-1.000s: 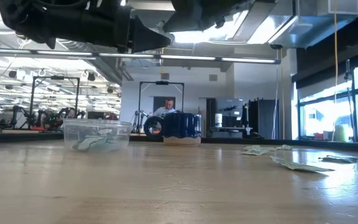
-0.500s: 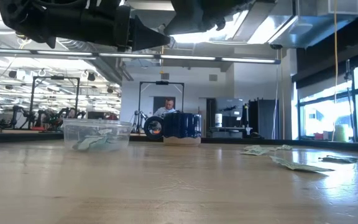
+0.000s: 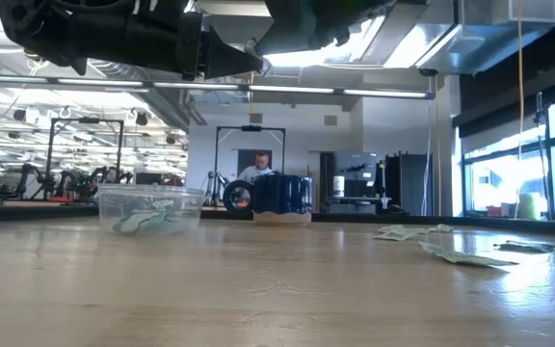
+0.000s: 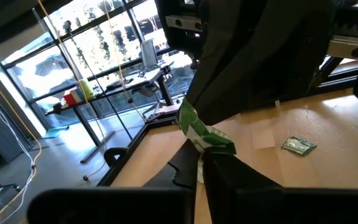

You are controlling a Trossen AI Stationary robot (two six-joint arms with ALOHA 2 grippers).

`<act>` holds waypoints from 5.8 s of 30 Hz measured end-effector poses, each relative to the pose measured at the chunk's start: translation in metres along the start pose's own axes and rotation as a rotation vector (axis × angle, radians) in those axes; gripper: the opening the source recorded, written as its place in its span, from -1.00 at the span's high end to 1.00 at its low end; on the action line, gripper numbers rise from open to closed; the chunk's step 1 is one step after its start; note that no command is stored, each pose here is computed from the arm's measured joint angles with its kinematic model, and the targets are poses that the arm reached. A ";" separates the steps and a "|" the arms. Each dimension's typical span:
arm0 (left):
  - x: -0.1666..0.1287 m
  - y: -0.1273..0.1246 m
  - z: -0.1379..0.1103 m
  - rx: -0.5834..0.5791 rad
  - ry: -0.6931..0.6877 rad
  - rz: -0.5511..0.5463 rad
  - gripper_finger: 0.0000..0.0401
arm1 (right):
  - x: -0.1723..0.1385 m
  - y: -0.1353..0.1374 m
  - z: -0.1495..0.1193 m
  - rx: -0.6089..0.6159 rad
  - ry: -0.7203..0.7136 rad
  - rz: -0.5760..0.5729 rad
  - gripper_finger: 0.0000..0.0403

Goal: Pick and place Stevia / Truvia into bins
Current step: Put the bottom green stevia packet into the transparent container

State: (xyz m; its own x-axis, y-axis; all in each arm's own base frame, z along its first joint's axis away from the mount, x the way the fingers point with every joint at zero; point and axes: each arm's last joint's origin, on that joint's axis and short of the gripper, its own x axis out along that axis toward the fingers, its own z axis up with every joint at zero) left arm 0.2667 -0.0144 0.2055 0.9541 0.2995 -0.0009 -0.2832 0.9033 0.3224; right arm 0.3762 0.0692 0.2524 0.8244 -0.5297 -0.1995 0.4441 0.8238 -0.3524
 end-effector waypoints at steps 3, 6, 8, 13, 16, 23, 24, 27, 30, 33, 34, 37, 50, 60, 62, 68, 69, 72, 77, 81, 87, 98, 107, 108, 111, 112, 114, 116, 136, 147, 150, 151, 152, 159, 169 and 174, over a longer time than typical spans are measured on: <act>0.000 -0.001 0.000 0.000 -0.003 -0.008 0.93 | -0.004 0.003 0.001 -0.027 -0.007 0.005 0.91; 0.000 0.000 -0.001 0.006 0.010 -0.007 0.95 | -0.015 0.003 0.008 -0.026 -0.016 -0.023 0.77; 0.000 0.000 -0.002 0.007 0.015 -0.005 0.96 | -0.026 0.001 0.013 -0.033 -0.010 -0.035 0.66; 0.000 -0.002 -0.006 0.004 0.061 -0.022 0.94 | -0.064 -0.004 0.018 -0.035 0.070 0.032 0.40; -0.003 -0.003 -0.012 0.010 0.141 -0.043 0.94 | -0.085 -0.011 0.011 0.009 0.180 0.099 0.34; -0.021 0.005 -0.011 0.053 0.502 -0.131 0.94 | -0.106 -0.026 -0.018 0.149 0.490 0.093 0.33; -0.025 0.007 -0.010 0.056 0.574 -0.141 0.94 | -0.108 -0.027 -0.022 0.156 0.528 0.085 0.33; -0.032 0.012 -0.005 0.062 0.753 -0.162 0.94 | -0.110 -0.029 -0.029 0.175 0.606 0.066 0.33; -0.036 0.014 -0.003 0.077 0.875 -0.178 0.94 | -0.110 -0.029 -0.031 0.183 0.619 0.054 0.33; -0.039 0.013 -0.008 0.127 0.938 -0.204 0.94 | -0.110 -0.029 -0.031 0.179 0.621 0.054 0.33; -0.039 0.012 -0.010 0.152 0.950 -0.224 0.94 | -0.110 -0.029 -0.031 0.180 0.623 0.055 0.33; -0.039 0.007 -0.016 0.245 0.987 -0.278 0.94 | -0.110 -0.028 -0.031 0.180 0.624 0.057 0.33; -0.032 -0.011 -0.032 0.543 1.019 -0.339 0.78 | -0.111 -0.027 -0.032 0.195 0.665 0.107 0.33; -0.036 -0.005 -0.020 0.439 0.969 -0.287 0.59 | -0.117 -0.031 -0.041 0.230 0.854 0.156 0.33; -0.039 -0.002 -0.014 0.374 0.942 -0.283 0.59 | -0.119 -0.035 -0.048 0.250 0.910 0.096 0.33; -0.046 0.006 0.007 0.163 0.831 -0.307 0.62 | -0.120 -0.036 -0.074 0.257 1.038 0.094 0.33; -0.046 0.006 0.011 0.121 0.804 -0.321 0.63 | -0.120 -0.035 -0.079 0.260 1.044 0.087 0.33; -0.046 0.006 0.022 0.011 0.709 -0.381 0.65 | -0.120 -0.034 -0.096 0.292 1.111 0.091 0.33; -0.042 0.005 0.033 -0.071 0.594 -0.456 0.67 | -0.117 -0.036 -0.121 0.464 1.156 -0.020 0.33; -0.041 0.004 0.034 -0.064 0.582 -0.473 0.67 | -0.113 -0.035 -0.135 0.527 1.184 0.015 0.33; -0.042 0.004 0.034 -0.060 0.584 -0.474 0.68 | -0.112 -0.035 -0.154 0.566 1.213 0.042 0.38; -0.042 0.004 0.034 -0.060 0.584 -0.474 0.68 | -0.115 -0.034 -0.167 0.583 1.244 0.078 0.72; -0.042 0.004 0.034 -0.059 0.584 -0.474 0.71 | -0.115 -0.035 -0.168 0.579 1.246 0.078 0.98; -0.042 0.004 0.034 -0.059 0.584 -0.474 0.70 | -0.115 -0.035 -0.167 0.579 1.246 0.078 0.97; -0.041 0.004 0.034 -0.060 0.583 -0.474 0.70 | -0.115 -0.034 -0.164 0.569 1.254 0.082 0.96; -0.041 0.004 0.034 -0.060 0.581 -0.473 0.70 | -0.114 -0.033 -0.160 0.560 1.246 0.098 0.96; -0.040 0.004 0.035 -0.050 0.559 -0.475 0.70 | -0.110 -0.031 -0.151 0.556 1.214 0.143 0.98; -0.037 0.003 0.036 0.015 0.525 -0.491 0.69 | -0.108 -0.030 -0.143 0.530 1.182 0.169 0.99; 0.016 -0.062 0.022 0.972 -0.049 -0.507 0.44 | -0.070 -0.021 -0.037 0.535 0.624 0.507 0.99; 0.027 -0.069 0.018 1.080 -0.099 -0.379 0.43 | -0.056 -0.029 -0.029 0.624 0.567 0.560 0.99; 0.027 -0.069 0.018 1.093 -0.101 -0.380 0.43 | -0.055 -0.030 -0.027 0.649 0.554 0.579 0.99; 0.027 -0.069 0.018 1.094 -0.100 -0.381 0.43 | -0.054 -0.029 -0.025 0.659 0.542 0.597 0.99; 0.027 -0.068 0.018 1.093 -0.098 -0.381 0.44 | -0.054 -0.029 -0.024 0.668 0.530 0.616 0.99; 0.028 -0.067 0.017 1.094 -0.096 -0.378 0.45 | -0.054 -0.028 -0.021 0.679 0.514 0.640 0.99; 0.027 -0.069 0.018 1.081 -0.154 -0.432 0.57 | -0.053 -0.027 -0.021 0.683 0.505 0.645 0.99; 0.028 -0.069 0.021 1.067 -0.188 -0.419 0.70 | -0.051 -0.026 -0.022 0.683 0.505 0.641 0.99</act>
State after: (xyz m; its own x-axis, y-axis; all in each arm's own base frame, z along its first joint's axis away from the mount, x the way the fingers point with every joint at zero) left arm 0.3146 -0.0749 0.2035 0.9785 -0.0923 -0.1847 0.1986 0.1760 0.9641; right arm 0.3148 0.0708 0.2517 0.8027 0.1499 -0.5773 0.2105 0.8344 0.5093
